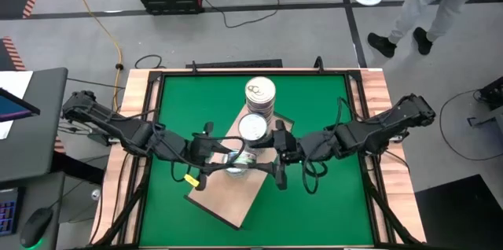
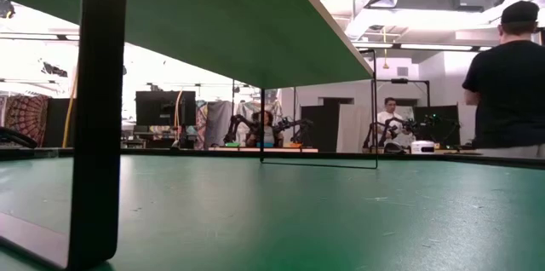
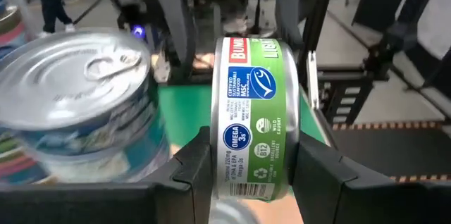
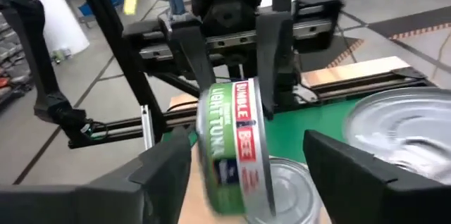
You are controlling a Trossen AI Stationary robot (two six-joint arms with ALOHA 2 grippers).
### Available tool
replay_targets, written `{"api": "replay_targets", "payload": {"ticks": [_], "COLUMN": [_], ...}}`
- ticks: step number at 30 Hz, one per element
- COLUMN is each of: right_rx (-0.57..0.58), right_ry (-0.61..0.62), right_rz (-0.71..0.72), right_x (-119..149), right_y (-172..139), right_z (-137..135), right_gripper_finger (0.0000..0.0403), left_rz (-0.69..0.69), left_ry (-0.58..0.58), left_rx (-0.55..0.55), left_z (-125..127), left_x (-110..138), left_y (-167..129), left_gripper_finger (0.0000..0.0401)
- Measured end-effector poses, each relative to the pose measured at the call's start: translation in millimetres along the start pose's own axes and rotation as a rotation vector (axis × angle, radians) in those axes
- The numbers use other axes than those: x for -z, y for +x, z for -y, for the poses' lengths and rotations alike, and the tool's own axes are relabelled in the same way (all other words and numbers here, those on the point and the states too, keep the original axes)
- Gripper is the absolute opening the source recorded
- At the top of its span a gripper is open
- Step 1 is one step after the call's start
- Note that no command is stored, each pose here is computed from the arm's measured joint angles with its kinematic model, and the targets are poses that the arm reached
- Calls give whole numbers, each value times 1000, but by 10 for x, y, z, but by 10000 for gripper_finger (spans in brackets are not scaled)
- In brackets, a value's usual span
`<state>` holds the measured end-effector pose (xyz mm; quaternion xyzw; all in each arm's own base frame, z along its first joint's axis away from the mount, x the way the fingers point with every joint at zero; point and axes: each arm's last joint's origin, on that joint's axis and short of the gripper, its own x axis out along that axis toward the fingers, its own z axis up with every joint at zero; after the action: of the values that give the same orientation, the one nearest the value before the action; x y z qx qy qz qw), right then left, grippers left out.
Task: Stack canned seafood by type on shelf
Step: Stack the green white tuna can on top of other the green white tuna cans on the shelf
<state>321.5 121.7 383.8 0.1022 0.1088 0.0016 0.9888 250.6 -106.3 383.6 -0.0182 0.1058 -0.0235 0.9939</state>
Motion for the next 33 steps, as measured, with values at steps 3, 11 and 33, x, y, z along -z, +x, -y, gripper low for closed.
{"api": "replay_targets", "payload": {"ticks": [3,11,33], "right_rx": [20,166,223], "right_ry": [3,-13,97], "right_rz": [22,60,99], "right_x": [-68,-165,-182], "right_y": [-121,-447,-483], "right_z": [0,-8,-4], "right_gripper_finger": [303,302,301], "left_rz": [-39,-176,-379], "left_ry": [28,381,1132], "left_rx": [-16,-105,-162], "left_z": [-37,-77,253], "left_x": [5,111,449], "left_y": [-132,-327,18], "left_gripper_finger": [138,151,152]}}
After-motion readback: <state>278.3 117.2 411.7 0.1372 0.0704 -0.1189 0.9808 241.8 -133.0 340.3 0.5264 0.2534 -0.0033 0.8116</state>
